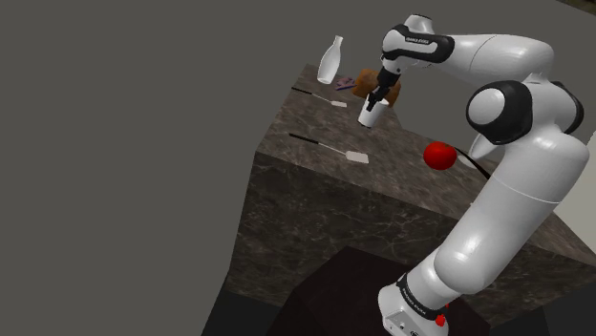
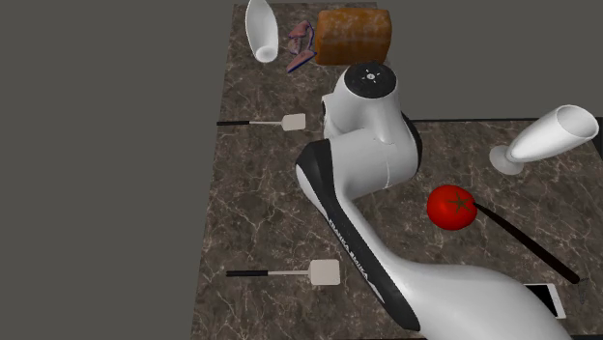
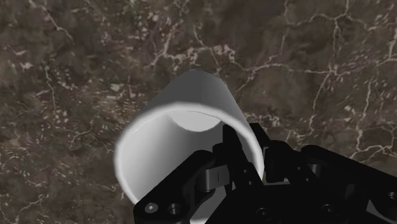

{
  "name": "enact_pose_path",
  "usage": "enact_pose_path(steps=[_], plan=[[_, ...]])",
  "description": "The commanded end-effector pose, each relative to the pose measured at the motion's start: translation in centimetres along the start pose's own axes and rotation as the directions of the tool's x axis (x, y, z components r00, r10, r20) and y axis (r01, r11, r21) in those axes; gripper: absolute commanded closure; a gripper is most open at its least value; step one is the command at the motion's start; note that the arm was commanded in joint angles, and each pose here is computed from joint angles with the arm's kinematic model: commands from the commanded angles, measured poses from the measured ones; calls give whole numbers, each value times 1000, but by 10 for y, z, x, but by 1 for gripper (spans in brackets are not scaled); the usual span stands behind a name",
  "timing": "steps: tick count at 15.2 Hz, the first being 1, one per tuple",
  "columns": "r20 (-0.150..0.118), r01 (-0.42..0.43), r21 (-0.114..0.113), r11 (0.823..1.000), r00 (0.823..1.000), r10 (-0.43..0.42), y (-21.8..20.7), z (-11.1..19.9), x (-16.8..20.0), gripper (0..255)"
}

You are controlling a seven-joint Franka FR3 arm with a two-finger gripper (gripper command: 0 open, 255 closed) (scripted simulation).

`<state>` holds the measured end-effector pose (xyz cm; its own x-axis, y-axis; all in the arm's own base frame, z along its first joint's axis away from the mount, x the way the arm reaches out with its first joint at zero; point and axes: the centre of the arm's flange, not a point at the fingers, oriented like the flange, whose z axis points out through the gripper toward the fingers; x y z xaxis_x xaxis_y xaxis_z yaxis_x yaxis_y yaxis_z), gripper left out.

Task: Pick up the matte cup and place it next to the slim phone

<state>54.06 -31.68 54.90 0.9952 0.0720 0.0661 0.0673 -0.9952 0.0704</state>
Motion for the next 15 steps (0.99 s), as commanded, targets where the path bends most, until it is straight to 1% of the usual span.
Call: enact_pose_path(steps=[1, 11, 12, 15], plan=[[0, 0, 0, 1000, 1000, 0, 0, -10, 1, 255], [0, 0, 0, 1000, 1000, 0, 4, -62, 5, 255], [0, 0, 0, 1000, 1000, 0, 4, -63, 5, 255], [0, 0, 0, 1000, 1000, 0, 7, -75, -33, 255]])
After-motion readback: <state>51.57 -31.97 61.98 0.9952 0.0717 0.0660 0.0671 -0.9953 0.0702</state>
